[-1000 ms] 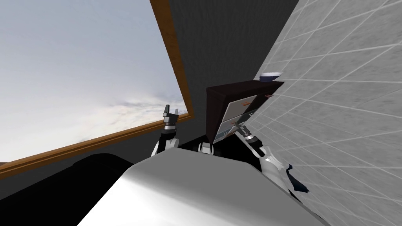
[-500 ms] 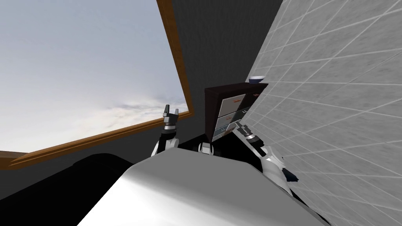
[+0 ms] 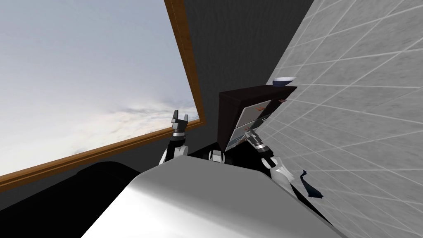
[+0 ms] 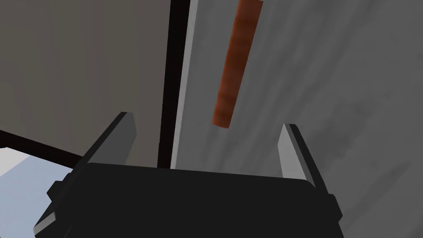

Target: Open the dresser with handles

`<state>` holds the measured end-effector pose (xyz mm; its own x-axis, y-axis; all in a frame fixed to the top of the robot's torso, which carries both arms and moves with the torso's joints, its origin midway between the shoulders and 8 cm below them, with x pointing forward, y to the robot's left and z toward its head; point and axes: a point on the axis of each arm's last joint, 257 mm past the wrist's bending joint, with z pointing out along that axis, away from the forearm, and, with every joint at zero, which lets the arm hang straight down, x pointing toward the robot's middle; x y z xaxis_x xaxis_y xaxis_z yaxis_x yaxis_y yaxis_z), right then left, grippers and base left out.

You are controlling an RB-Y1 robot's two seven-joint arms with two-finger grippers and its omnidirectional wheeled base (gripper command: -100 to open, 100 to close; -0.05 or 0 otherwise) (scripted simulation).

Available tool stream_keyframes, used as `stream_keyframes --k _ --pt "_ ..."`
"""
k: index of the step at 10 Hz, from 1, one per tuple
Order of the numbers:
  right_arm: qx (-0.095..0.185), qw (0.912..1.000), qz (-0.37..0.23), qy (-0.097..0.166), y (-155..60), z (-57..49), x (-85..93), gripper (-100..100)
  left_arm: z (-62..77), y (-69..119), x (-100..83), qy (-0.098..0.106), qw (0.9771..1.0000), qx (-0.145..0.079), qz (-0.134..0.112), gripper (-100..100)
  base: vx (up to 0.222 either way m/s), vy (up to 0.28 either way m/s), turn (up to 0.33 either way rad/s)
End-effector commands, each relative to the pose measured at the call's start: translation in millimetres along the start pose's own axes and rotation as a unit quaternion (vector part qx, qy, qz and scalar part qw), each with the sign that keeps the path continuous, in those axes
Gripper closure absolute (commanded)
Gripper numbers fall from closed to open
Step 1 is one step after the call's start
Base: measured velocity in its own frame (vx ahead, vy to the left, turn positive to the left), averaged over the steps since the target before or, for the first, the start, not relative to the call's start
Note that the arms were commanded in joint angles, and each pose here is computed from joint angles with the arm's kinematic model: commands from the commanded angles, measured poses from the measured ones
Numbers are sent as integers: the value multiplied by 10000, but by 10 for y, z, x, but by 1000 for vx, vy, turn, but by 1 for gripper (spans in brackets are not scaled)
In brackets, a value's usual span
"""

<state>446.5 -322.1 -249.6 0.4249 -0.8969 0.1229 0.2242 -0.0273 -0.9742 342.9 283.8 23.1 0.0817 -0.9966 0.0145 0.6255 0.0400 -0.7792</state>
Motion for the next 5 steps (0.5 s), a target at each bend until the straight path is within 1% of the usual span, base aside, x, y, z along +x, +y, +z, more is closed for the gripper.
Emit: stream_keyframes --k 1,2,3,5 --pt "-2 10000 -25 0 -38 35 53 -100 0 0 0 0 10000 0 0 0 34 36 9" --pt "-6 10000 -19 7 -42 41 63 100 0 0 0 0 10000 0 0 0 5 6 -1" --pt "-3 10000 -14 -30 -65 22 76 100 0 0 0 0 10000 0 0 0 -116 -35 -38" --pt "-2 10000 -10 -57 -83 9 86 100 1 0 0 1 10000 0 0 0 -147 -100 -43"
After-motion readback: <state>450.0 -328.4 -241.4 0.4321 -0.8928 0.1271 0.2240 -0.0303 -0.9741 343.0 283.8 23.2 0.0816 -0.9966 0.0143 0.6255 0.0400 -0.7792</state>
